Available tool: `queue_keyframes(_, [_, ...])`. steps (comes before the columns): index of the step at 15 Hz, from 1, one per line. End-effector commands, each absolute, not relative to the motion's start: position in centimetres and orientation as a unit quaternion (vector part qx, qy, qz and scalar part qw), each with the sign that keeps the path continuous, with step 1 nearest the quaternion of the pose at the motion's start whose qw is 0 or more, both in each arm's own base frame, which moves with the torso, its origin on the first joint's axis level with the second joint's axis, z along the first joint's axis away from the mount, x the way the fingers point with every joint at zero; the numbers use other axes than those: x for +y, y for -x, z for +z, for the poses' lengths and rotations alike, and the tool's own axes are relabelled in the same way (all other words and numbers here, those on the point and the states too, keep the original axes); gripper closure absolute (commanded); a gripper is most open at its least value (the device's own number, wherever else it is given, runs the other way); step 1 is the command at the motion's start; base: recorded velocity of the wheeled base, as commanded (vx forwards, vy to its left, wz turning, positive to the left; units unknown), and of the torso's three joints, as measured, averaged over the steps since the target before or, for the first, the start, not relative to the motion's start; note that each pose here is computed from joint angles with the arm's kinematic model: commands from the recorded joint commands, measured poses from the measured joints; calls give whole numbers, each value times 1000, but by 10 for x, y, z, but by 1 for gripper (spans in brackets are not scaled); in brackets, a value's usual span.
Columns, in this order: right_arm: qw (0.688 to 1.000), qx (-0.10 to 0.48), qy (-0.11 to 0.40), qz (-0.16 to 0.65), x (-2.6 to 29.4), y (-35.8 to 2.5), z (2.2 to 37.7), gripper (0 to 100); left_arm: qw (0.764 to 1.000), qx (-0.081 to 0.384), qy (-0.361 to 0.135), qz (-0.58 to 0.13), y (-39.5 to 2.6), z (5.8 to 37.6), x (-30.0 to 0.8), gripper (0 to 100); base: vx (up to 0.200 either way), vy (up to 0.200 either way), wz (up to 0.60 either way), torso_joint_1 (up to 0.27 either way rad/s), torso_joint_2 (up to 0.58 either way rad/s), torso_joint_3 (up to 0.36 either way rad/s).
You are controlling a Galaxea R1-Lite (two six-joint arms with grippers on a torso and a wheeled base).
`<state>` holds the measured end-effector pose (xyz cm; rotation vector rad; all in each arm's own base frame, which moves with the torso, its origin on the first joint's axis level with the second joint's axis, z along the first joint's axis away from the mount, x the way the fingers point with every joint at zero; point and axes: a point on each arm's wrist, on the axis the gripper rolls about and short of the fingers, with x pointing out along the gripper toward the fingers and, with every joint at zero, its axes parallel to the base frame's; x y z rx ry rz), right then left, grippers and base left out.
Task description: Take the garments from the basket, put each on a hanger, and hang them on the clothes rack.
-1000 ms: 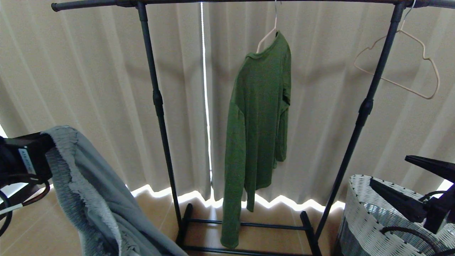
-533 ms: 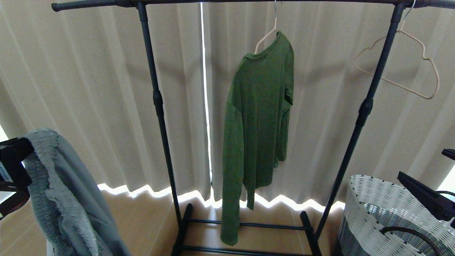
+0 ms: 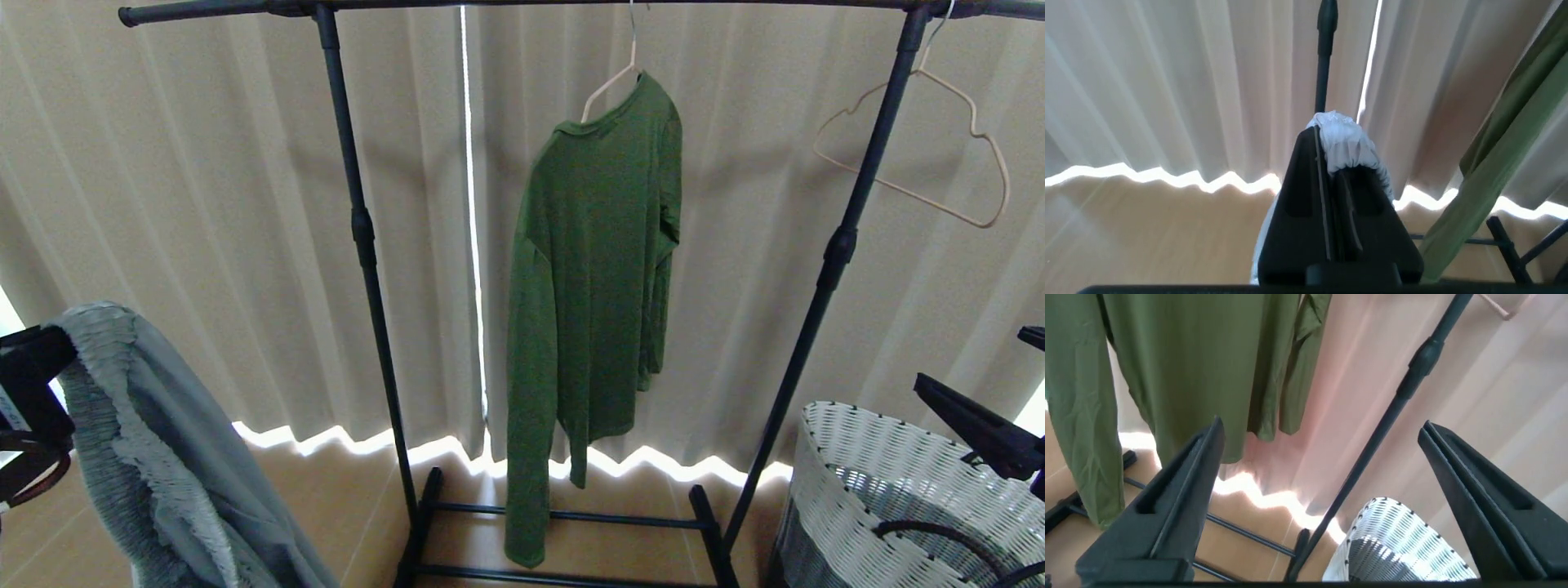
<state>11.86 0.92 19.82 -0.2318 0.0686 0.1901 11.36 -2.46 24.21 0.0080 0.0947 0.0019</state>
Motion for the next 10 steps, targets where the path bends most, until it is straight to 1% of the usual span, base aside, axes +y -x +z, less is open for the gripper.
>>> queue_keyframes(1, [988, 37, 115, 95, 9, -120, 198, 0, 999, 48, -3, -9, -113, 241, -25, 100, 0, 0, 0, 0, 0, 0])
queue_keyframes(3, [988, 39, 115, 96, 9, -120, 197, 0, 999, 43, -3, -28, -111, 243, -25, 100, 0, 0, 0, 0, 0, 0])
queue_keyframes(7, [987, 48, 118, 95, 9, -116, 190, 0, 999, 40, -3, -29, -110, 244, -25, 100, 0, 0, 0, 0, 0, 0])
queue_keyframes(10, [988, 44, 114, 98, 9, -118, 193, 0, 999, 40, -3, -29, -110, 245, -25, 100, 0, 0, 0, 0, 0, 0])
